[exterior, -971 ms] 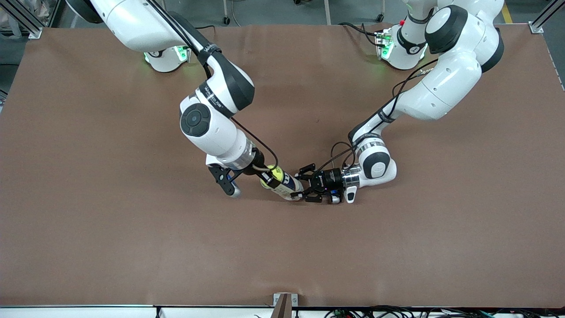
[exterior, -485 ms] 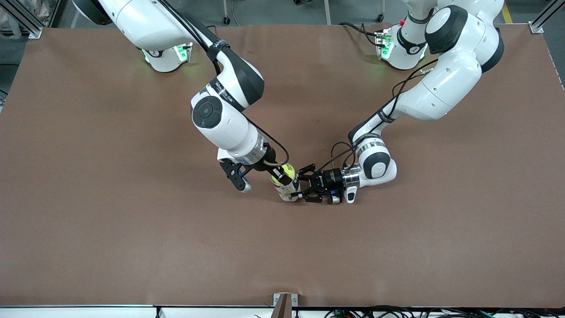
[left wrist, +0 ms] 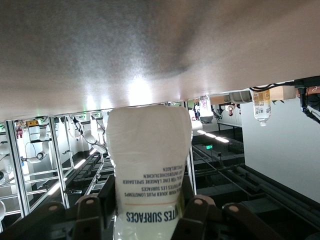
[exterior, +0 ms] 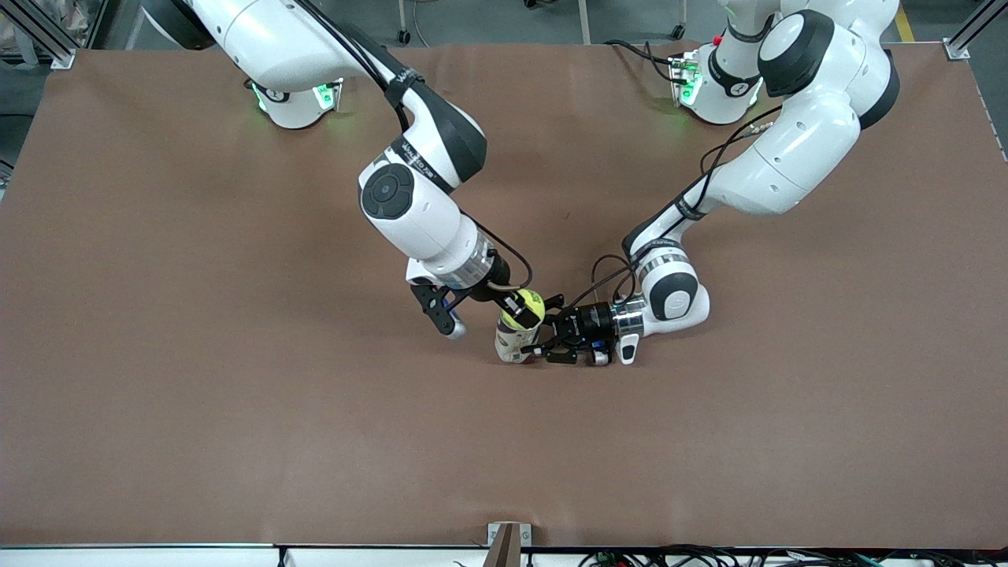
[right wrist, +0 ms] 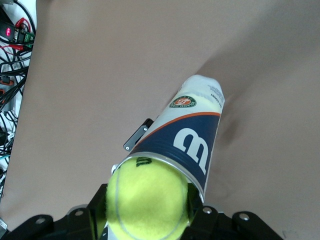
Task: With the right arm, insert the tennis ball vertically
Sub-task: 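Press the second ball into the can and open the right gripper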
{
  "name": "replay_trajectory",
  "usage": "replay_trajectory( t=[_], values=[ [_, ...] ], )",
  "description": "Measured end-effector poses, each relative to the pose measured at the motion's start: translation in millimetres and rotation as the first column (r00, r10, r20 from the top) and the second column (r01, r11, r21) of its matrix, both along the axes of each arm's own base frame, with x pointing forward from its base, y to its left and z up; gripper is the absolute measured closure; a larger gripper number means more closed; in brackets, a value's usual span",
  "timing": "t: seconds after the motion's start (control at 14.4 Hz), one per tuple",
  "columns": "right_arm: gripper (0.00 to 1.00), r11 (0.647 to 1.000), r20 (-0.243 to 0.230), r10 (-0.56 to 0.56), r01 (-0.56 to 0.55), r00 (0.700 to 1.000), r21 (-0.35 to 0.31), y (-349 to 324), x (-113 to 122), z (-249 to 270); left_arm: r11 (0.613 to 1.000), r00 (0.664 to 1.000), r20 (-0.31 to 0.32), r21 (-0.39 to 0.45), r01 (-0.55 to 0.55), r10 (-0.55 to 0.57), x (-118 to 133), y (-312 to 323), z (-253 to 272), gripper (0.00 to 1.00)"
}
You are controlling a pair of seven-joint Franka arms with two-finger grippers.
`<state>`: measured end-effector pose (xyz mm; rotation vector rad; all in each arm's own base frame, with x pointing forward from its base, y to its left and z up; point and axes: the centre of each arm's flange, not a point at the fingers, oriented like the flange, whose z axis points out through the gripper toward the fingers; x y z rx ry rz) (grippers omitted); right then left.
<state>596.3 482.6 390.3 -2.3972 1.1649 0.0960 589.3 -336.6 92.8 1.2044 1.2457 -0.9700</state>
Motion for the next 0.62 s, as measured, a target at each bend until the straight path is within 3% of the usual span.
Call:
replay_trajectory(
  t=[0.21,0.28,0.49,0.62],
  values=[
    [0.35,1.0,0.001,-0.001,0.001,1.0,0.002,1.1,0.9,0.0,1.0,1.0,-0.002,0.0,0.0,0.0,0.2,0.0,0.0,0.47],
    [0.3,1.0,0.002,-0.002,0.002,1.0,0.002,0.6,1.6,-0.3,1.0,1.0,-0.001,0.0,0.0,0.0,0.1,-0.3,0.1,0.47],
    [0.01,1.0,0.012,-0.012,0.012,1.0,0.005,-1.9,6.3,-3.0,1.0,1.0,0.007,0.002,0.004,-0.004,-0.3,-2.0,0.4,0.47],
    [0.0,1.0,0.01,-0.013,0.013,1.0,0.003,-2.8,7.8,-2.2,1.0,1.0,0.008,0.001,0.004,-0.004,0.1,-2.4,0.7,0.47]
  ],
)
